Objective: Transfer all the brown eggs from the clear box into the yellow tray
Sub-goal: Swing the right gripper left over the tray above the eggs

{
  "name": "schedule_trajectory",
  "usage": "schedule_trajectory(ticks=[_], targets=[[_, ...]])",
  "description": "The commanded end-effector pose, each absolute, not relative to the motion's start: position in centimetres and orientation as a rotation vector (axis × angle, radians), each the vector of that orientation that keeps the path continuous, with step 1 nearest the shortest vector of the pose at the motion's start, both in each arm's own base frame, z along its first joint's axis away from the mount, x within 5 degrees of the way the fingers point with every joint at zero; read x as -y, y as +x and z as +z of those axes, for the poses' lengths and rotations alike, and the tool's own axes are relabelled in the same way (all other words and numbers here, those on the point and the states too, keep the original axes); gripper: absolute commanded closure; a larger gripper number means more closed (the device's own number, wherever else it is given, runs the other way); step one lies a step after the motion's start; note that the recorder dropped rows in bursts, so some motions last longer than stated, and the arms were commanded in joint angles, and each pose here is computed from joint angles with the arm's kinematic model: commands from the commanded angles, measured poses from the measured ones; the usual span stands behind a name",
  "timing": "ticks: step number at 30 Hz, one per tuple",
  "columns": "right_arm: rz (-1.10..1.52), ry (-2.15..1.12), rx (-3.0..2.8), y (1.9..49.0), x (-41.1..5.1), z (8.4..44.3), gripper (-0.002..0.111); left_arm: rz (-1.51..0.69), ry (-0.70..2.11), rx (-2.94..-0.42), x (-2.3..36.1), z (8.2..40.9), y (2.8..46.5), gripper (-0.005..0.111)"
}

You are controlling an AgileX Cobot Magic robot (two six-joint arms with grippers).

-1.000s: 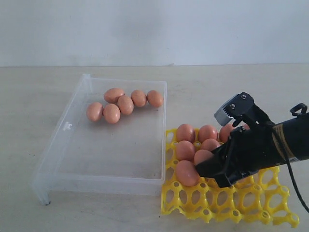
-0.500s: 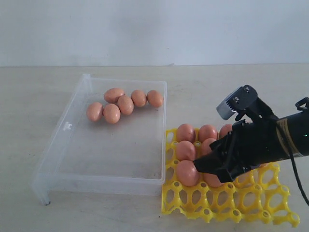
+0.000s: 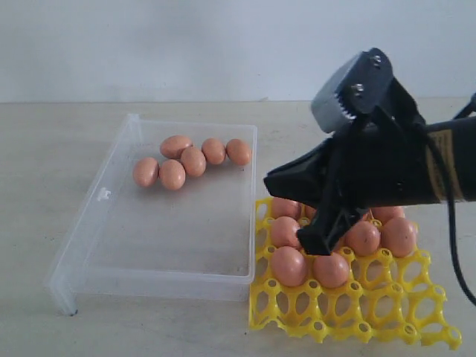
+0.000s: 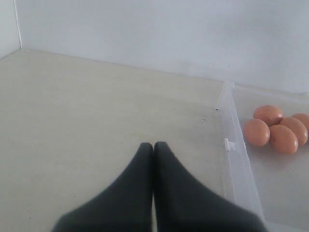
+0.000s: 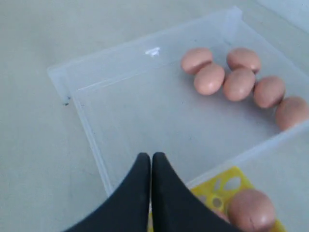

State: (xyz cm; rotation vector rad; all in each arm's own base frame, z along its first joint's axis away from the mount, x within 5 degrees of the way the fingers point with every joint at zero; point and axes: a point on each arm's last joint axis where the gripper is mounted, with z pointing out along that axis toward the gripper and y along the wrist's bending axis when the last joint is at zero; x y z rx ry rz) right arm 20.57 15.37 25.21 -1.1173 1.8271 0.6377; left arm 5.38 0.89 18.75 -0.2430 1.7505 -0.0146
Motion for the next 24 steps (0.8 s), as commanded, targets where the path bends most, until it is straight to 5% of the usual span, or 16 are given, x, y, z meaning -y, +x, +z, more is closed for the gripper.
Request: schedule_trajectory(ticks=[1,9,15,24], targets=[[0.357,-1.161,-1.721,20.6,-18.0,26.9,0.109,-0.029,-0.252,-1.754,-0.9,18.7,5.4,0.111],[-0.492,-1.218,-1.558,23.2,-22.5,26.9,0.109,-0.029,-0.252,-1.754,-0.9,18.7,5.4,0.111],[-0.238,-1.033,-1.951,26.2,-27.4,26.3,0.109,-0.029,-0.252,-1.754,-0.9,18.7,5.4,0.111],[0.025,-1.193,-2.104,29.7,-35.4,29.1,0.108,-0.029,-0.252,-1.754,-0.9,18.7,5.4,0.111]])
